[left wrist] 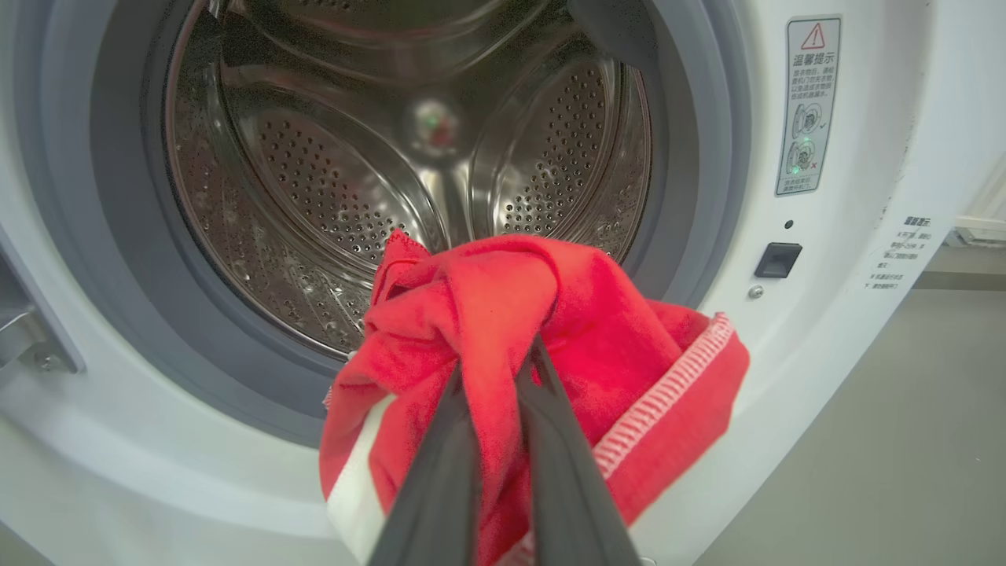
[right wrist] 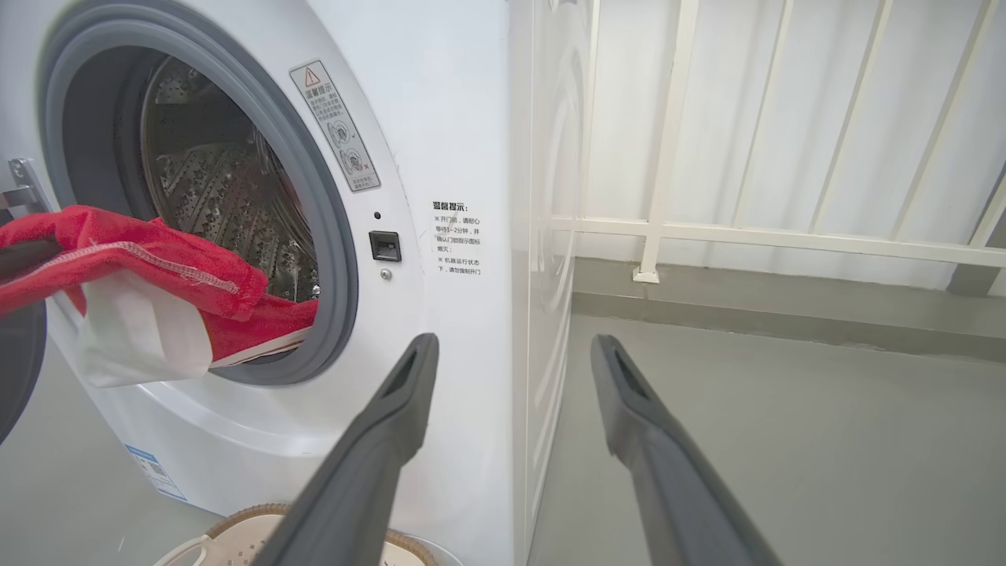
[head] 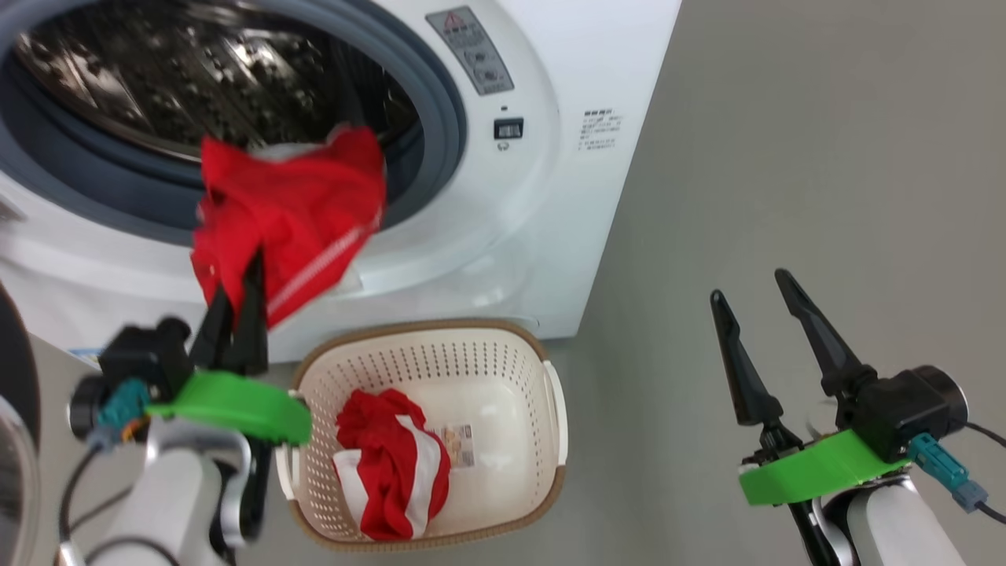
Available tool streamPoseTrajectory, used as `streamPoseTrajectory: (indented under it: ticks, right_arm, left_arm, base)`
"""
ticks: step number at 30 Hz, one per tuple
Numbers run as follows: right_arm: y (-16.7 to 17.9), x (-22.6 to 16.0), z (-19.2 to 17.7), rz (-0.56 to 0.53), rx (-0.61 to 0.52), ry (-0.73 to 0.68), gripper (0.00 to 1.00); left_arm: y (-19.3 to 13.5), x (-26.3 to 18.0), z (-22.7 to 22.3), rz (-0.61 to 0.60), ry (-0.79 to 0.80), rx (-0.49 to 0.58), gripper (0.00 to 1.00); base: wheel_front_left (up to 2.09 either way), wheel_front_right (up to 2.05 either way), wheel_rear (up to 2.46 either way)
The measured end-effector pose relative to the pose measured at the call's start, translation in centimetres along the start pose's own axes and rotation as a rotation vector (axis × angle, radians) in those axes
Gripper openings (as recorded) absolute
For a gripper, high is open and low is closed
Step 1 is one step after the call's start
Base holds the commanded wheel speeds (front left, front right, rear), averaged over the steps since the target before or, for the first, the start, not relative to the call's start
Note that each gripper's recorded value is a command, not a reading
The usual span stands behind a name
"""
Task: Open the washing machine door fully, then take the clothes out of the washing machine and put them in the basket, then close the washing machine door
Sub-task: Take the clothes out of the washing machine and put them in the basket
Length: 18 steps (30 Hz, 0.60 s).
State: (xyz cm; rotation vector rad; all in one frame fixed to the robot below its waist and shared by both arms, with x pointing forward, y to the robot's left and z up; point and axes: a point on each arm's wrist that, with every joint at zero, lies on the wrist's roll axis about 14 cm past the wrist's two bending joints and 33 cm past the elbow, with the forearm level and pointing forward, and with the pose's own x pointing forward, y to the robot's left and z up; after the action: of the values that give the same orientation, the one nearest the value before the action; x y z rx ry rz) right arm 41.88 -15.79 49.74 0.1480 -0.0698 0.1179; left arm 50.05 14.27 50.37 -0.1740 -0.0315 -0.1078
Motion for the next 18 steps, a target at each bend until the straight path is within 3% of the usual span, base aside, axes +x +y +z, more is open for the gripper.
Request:
streamPoseTrajectory:
  ticks: [12, 18]
  right_arm:
    - [0.3, -2.3, 1.6, -0.004, -0.001, -0.031, 1.00]
    - [0.3, -2.3, 1.7, -0.002, -0.002, -0.035, 1.00]
  left_arm:
    - [-0.6, -5.4, 2.1, 0.015, -0.047, -0.009, 0.00]
    - [-1.8, -7.1, 1.1, 0.006, 0.002, -0.032, 0.00]
  base:
    - [0.00, 0.00, 0.00]
    - [0.00, 0.00, 0.00]
